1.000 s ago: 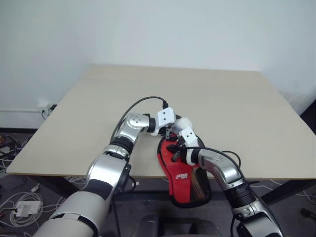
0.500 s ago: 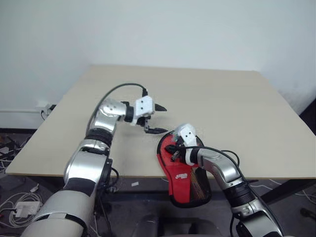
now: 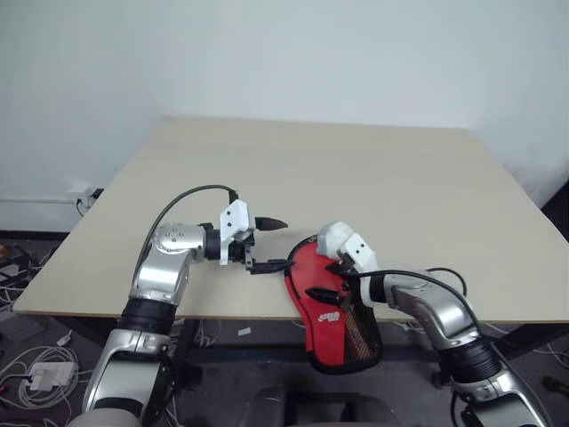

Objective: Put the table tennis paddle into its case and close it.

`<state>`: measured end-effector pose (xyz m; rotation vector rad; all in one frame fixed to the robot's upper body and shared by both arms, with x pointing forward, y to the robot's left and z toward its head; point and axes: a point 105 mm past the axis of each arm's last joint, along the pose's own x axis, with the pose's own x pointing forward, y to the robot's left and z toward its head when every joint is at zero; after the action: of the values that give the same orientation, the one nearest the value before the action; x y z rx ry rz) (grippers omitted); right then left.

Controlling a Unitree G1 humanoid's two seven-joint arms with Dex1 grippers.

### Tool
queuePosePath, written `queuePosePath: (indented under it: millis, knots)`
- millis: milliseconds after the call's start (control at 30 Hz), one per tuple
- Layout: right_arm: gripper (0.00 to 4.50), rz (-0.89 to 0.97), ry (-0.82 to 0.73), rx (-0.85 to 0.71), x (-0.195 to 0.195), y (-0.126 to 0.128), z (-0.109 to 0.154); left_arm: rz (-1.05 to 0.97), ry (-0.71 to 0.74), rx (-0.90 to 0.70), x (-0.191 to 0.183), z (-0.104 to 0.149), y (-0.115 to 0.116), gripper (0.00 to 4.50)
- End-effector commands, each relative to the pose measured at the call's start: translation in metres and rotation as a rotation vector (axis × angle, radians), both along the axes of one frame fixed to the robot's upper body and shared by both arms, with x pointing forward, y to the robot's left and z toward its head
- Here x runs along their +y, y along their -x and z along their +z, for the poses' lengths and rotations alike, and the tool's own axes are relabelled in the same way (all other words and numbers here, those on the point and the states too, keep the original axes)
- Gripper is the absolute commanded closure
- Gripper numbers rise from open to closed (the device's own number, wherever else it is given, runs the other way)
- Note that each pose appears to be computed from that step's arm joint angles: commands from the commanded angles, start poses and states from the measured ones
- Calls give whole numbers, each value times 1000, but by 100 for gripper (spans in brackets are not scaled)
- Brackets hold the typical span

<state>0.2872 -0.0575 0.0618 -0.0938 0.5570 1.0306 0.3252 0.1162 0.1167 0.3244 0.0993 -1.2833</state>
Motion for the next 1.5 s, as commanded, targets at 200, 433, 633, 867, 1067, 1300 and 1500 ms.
queuePosePath:
  millis: [200,433,633,867,1067,1300,1500]
  knots:
    - [3,93,7,-113,-25,2,54,53,69,51,-18,-5,9,0]
    - [0,29,28,-219,-40,-27,81,65,101,141,-35,-24,12,119]
    - [0,-12,36,-274,-42,-45,89,70,106,199,-53,-42,9,329]
    - [0,-37,52,-298,-37,-58,84,83,74,183,-78,-56,1,448]
    - [0,-50,72,-291,-36,-67,74,71,70,174,-92,-55,-6,448]
    - [0,-52,101,-263,-32,-73,57,43,40,178,-100,-61,-5,448]
    - [0,-52,112,-256,-30,-74,53,48,-15,191,-95,-70,-4,448]
